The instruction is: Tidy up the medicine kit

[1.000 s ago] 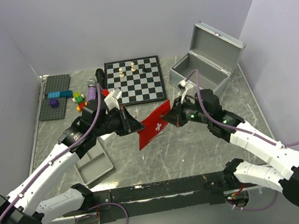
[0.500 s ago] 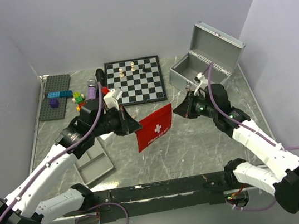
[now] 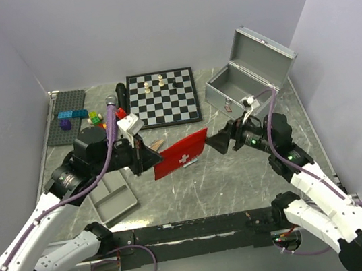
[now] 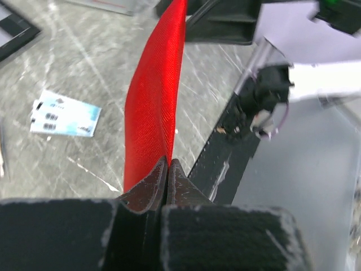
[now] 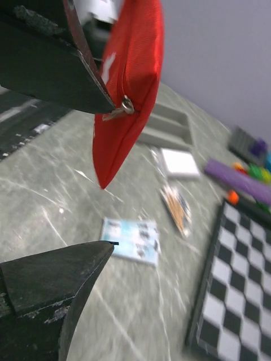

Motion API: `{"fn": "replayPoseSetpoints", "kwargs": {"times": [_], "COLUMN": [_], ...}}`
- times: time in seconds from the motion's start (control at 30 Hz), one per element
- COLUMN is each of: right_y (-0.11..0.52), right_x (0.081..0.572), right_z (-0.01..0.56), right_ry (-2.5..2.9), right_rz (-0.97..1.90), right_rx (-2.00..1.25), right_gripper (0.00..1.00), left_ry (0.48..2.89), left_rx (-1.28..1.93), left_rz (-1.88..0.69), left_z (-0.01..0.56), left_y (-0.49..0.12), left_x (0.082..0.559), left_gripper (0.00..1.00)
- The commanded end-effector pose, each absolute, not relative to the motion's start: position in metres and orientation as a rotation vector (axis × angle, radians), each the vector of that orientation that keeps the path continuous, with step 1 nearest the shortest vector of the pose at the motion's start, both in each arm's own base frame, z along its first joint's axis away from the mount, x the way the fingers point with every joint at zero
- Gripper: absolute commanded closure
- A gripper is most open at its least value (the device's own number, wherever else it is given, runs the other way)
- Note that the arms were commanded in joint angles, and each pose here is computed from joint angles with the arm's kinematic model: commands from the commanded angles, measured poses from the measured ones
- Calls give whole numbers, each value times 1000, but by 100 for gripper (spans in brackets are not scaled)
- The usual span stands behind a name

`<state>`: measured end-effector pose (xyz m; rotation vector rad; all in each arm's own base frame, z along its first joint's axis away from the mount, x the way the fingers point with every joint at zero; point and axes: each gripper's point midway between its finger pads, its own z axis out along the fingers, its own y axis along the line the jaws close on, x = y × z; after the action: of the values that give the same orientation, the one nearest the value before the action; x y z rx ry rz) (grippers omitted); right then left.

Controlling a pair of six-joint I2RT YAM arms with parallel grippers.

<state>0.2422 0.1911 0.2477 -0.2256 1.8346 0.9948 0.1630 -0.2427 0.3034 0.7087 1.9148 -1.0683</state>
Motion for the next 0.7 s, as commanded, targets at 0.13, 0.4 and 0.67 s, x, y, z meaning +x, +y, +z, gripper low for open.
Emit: {"fn": "replayPoseSetpoints", "kwargs": {"times": [0.13,0.4,0.67], "right_y": [227,234,237], "right_x": [187,172,160], "right_z": [292,299,313], "right_ry": [1549,1490,1410], "right_rz": [1215,1285,1347], "right_rx": [-611,-687,-737], "right_gripper": [0,0,49], "left_ry": [1518,1444,1508], "left_rx": [1017,1091,1111], "left_rz": [-1119,-1238,-1258], "left_z": [368,380,368], "left_y": [-243,-251,-255], "left_x": [126,108,112], "left_gripper": [99,99,99]}}
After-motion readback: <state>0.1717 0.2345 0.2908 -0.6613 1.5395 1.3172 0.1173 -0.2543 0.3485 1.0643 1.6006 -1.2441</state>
